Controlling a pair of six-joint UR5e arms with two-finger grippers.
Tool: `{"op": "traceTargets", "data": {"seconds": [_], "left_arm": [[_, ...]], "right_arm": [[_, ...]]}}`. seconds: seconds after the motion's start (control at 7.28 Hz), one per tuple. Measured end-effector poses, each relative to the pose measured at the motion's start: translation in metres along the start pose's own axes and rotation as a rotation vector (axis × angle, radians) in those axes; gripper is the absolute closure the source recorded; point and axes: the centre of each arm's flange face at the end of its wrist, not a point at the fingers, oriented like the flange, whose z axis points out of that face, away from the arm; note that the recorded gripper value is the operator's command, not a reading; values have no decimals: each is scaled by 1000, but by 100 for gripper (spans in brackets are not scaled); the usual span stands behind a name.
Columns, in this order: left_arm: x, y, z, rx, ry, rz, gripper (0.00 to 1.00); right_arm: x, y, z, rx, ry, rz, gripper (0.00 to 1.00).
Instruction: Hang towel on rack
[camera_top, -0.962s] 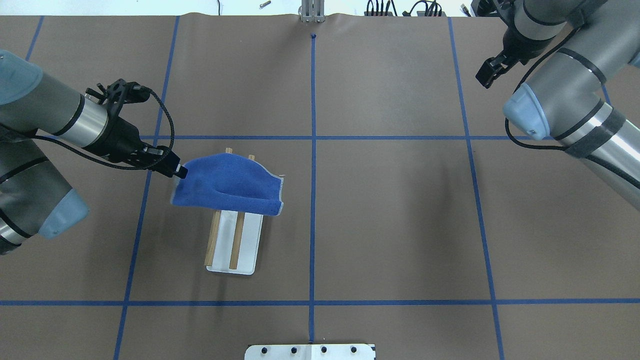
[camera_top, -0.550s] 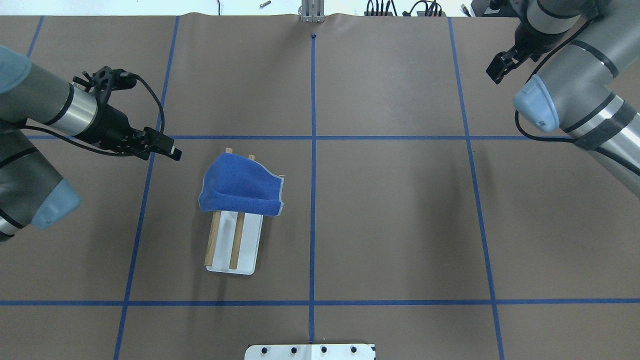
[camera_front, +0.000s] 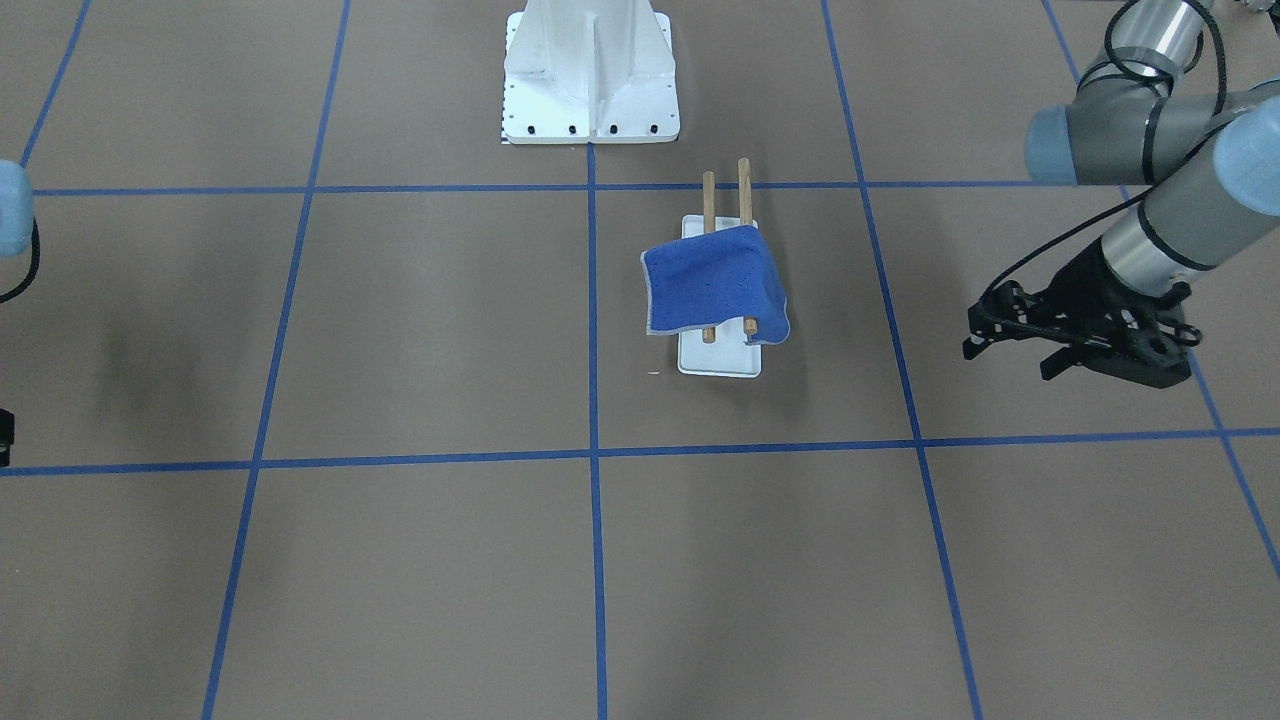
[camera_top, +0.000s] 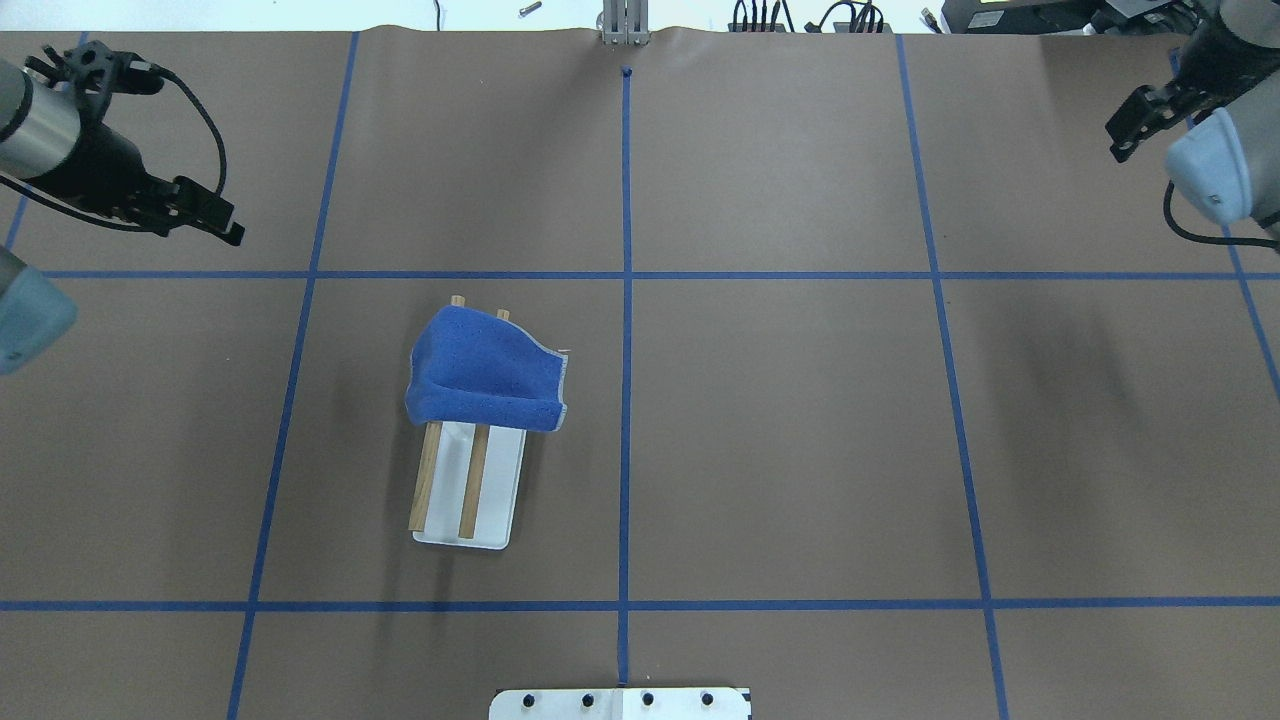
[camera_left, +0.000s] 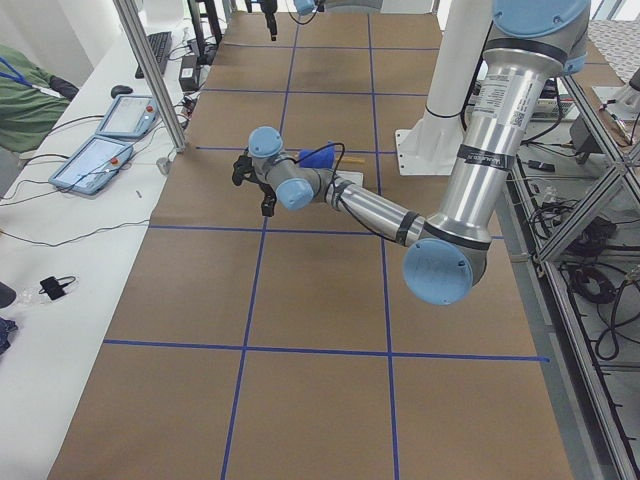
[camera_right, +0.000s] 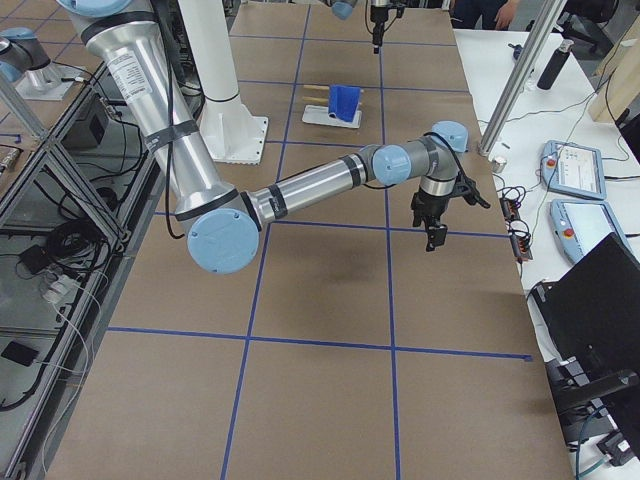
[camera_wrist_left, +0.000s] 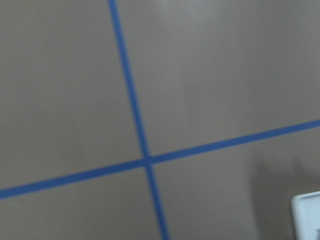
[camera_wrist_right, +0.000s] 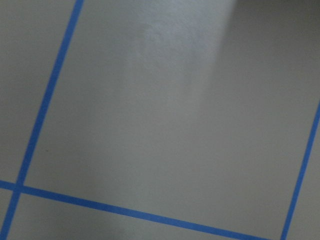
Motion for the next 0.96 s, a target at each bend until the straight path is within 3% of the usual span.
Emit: {"op": "traceTargets", "data": {"seconds": [0.27,0.41,0.69,0.96], "left_arm": [[-90,0,-38,-28,-136,11,2],[-147,25,-45,-62,-175,-7,2],[-229,74,-51,-104,-209,-94,2],[-269,96,-76,-78,-197,-173,2]], "right_arm": [[76,53,26,-54,27,58,0],[107,77,32,-70,35,103,0],[150,109,31,-76,35,179,0],[167,132,25,-64,-9,231,0]]}}
